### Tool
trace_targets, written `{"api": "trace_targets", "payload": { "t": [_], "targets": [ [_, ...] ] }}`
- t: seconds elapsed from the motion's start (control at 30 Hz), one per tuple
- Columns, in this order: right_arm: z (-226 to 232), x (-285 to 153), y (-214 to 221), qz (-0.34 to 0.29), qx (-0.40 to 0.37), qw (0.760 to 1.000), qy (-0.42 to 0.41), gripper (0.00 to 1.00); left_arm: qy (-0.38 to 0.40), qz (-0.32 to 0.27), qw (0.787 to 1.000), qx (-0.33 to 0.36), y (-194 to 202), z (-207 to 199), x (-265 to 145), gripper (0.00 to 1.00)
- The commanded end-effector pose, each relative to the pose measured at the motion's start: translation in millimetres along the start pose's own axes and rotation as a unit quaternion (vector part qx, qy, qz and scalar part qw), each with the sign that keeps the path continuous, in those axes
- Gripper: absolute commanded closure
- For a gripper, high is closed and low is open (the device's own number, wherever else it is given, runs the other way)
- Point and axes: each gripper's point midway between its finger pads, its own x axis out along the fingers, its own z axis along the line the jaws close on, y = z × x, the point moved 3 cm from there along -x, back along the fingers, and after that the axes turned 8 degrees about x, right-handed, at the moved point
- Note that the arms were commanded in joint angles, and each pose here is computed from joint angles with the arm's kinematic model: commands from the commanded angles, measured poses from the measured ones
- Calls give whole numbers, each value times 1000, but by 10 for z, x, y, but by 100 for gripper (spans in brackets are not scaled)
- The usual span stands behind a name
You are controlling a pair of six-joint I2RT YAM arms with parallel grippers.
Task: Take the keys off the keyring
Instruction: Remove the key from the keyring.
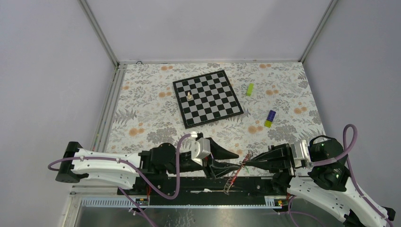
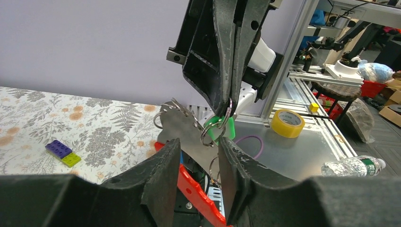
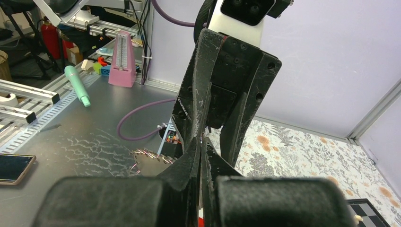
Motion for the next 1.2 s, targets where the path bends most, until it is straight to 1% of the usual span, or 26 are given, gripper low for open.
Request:
{"api": "trace_targets", "payload": {
  "t": [0.0,0.27,0.43,0.53,0.67,0.77,0.93,1.0,1.07,1.1,1.17],
  "targets": [
    [25,12,-159,-30,-27,999,-10,100,24,-41,999,-6,-259,-83,62,62],
    [7,12,-152,-29,-31,999,-5,100,41,-44,998,-7,-282,-134,63,71],
    [15,20,-142,-28,-28,999,-10,100,41,-51,998,-6,-311,-132,66,72],
    [29,22,-132,-26,-24,999,-15,100,36,-56,998,-5,-311,-116,64,72],
    [44,23,-121,-25,-18,999,-19,100,29,-65,997,-6,-312,-95,57,66],
    [50,21,-110,-24,-15,999,-20,100,29,-66,997,-6,-305,-95,55,66],
    [47,14,-110,-26,-18,999,-18,100,31,-64,997,-8,-297,-103,54,76],
    [41,11,-114,-26,-20,999,-15,100,34,-62,997,-9,-290,-113,57,78],
    [37,7,-124,-28,-22,999,-12,100,38,-58,997,-11,-272,-127,60,77],
    [39,3,-130,-29,-23,999,-12,100,41,-56,998,-12,-259,-134,63,74],
    [44,4,-207,-44,-36,998,-12,100,43,-53,998,-13,-237,-143,65,61]
  ]
}}
